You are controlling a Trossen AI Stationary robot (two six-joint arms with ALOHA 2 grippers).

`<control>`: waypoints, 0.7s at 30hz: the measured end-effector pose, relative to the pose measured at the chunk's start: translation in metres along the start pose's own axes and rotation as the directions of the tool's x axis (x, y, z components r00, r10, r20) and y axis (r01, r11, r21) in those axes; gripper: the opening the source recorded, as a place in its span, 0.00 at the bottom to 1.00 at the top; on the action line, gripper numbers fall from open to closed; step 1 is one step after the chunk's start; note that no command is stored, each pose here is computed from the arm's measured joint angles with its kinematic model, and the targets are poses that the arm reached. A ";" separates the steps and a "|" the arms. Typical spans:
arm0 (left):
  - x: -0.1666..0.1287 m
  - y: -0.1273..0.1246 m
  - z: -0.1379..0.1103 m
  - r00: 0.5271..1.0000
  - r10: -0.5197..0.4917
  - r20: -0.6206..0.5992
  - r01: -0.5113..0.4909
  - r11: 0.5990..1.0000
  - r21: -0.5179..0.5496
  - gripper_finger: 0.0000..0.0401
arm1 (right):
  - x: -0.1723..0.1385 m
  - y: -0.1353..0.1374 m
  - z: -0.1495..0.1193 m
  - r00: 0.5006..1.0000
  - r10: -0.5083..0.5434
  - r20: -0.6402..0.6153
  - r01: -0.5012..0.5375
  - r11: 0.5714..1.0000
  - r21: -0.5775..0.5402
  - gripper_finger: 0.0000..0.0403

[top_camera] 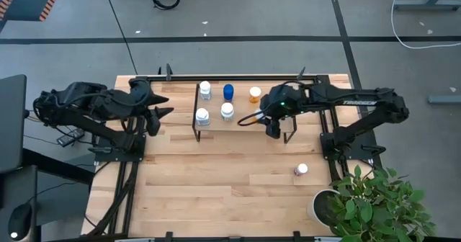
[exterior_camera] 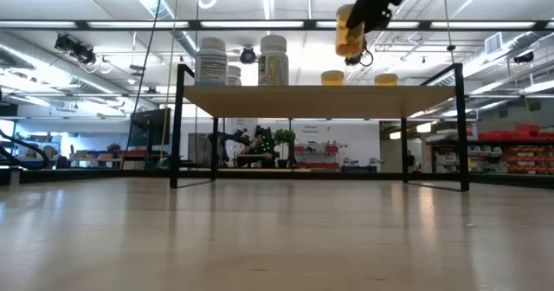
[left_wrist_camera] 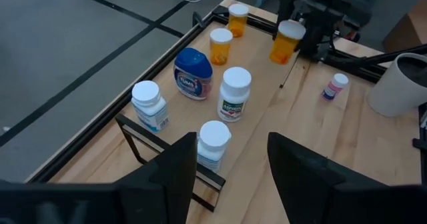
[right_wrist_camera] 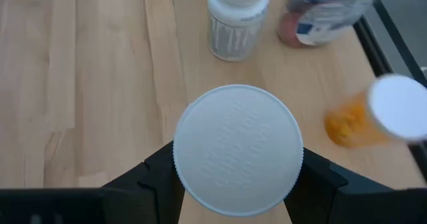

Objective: Pick and place medicine bottles onto shelf by color
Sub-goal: Put the orange pill bottle on the shelf

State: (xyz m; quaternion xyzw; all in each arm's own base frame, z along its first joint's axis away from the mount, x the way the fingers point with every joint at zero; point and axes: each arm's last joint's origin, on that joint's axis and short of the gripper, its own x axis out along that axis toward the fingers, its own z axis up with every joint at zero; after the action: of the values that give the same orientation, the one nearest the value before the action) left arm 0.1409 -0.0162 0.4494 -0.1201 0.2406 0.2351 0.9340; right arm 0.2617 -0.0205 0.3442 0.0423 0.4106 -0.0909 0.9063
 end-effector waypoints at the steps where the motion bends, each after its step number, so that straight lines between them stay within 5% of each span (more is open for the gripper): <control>1: 0.000 0.000 0.000 1.000 0.001 -0.001 -0.001 1.000 0.000 0.47 | 0.005 0.001 0.002 1.000 0.004 0.003 -0.004 1.000 0.000 0.52; 21: 0.002 -0.001 0.000 1.000 0.002 -0.007 -0.002 1.000 -0.006 0.47 | 0.035 -0.009 -0.007 0.997 -0.071 -0.044 0.074 0.996 0.057 0.52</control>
State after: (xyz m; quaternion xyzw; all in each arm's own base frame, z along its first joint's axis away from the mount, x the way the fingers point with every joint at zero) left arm 0.1427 -0.0167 0.4485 -0.1232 0.2431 0.2362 0.9327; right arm 0.2777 -0.0327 0.3134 0.0558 0.4279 -0.1348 0.8920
